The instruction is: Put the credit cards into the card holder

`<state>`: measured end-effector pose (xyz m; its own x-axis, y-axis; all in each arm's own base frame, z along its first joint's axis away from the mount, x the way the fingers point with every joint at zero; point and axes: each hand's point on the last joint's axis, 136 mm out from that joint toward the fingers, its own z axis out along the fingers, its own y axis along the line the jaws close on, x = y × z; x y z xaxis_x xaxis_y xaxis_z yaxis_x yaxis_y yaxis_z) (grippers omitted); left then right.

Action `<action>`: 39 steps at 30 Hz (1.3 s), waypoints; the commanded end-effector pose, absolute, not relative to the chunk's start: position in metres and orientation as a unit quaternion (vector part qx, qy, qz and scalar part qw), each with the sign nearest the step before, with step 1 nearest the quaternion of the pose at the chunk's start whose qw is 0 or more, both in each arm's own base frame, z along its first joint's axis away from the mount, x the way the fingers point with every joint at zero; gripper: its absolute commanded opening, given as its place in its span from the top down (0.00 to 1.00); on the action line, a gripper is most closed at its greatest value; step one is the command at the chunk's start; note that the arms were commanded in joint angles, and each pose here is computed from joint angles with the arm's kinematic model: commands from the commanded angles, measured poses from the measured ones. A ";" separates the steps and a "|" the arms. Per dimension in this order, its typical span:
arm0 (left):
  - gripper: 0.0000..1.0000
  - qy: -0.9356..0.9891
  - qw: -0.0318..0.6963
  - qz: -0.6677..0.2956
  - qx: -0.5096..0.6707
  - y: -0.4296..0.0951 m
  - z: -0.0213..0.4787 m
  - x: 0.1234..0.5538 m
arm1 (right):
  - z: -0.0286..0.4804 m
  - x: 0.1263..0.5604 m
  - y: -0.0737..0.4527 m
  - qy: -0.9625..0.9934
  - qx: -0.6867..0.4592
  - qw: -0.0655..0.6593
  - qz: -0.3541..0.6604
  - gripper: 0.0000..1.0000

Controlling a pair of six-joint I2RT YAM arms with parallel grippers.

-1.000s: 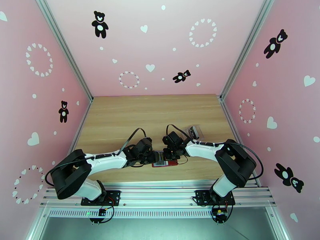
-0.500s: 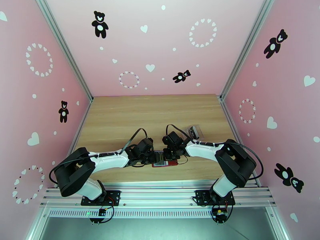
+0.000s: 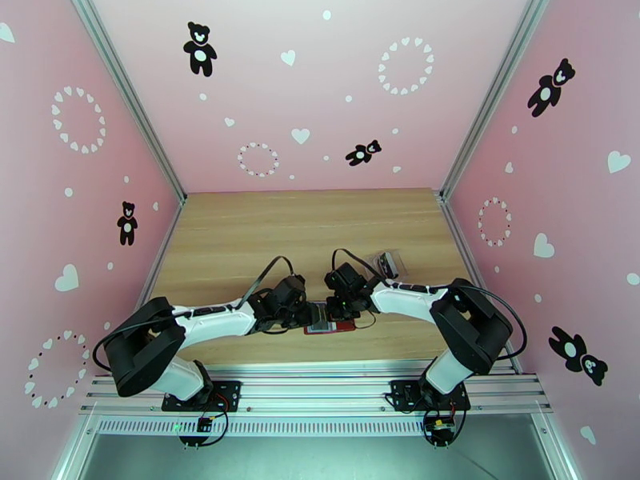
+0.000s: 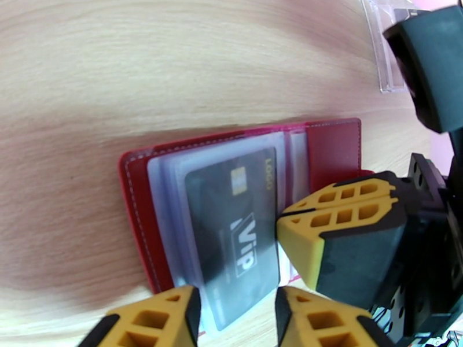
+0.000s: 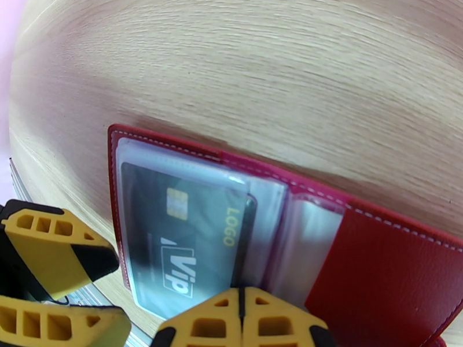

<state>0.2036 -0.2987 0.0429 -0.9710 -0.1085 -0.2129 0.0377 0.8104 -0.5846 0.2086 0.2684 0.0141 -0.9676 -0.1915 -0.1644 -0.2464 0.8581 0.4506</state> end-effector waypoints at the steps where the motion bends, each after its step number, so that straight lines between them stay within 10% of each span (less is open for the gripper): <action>1: 0.60 0.942 0.122 -0.313 -0.012 -0.304 0.046 0.203 | -0.012 0.193 0.246 0.976 -0.108 0.023 0.188 0.99; 39: 0.60 0.941 0.112 -0.318 -0.010 -0.310 0.042 0.203 | -0.016 0.191 0.245 0.976 -0.106 0.021 0.190 1.00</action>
<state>0.2038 -0.2996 0.0401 -0.9718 -0.1068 -0.2101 0.0369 0.8115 -0.5832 0.2085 0.2684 0.0138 -0.9675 -0.1916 -0.1650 -0.2468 0.8574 0.4516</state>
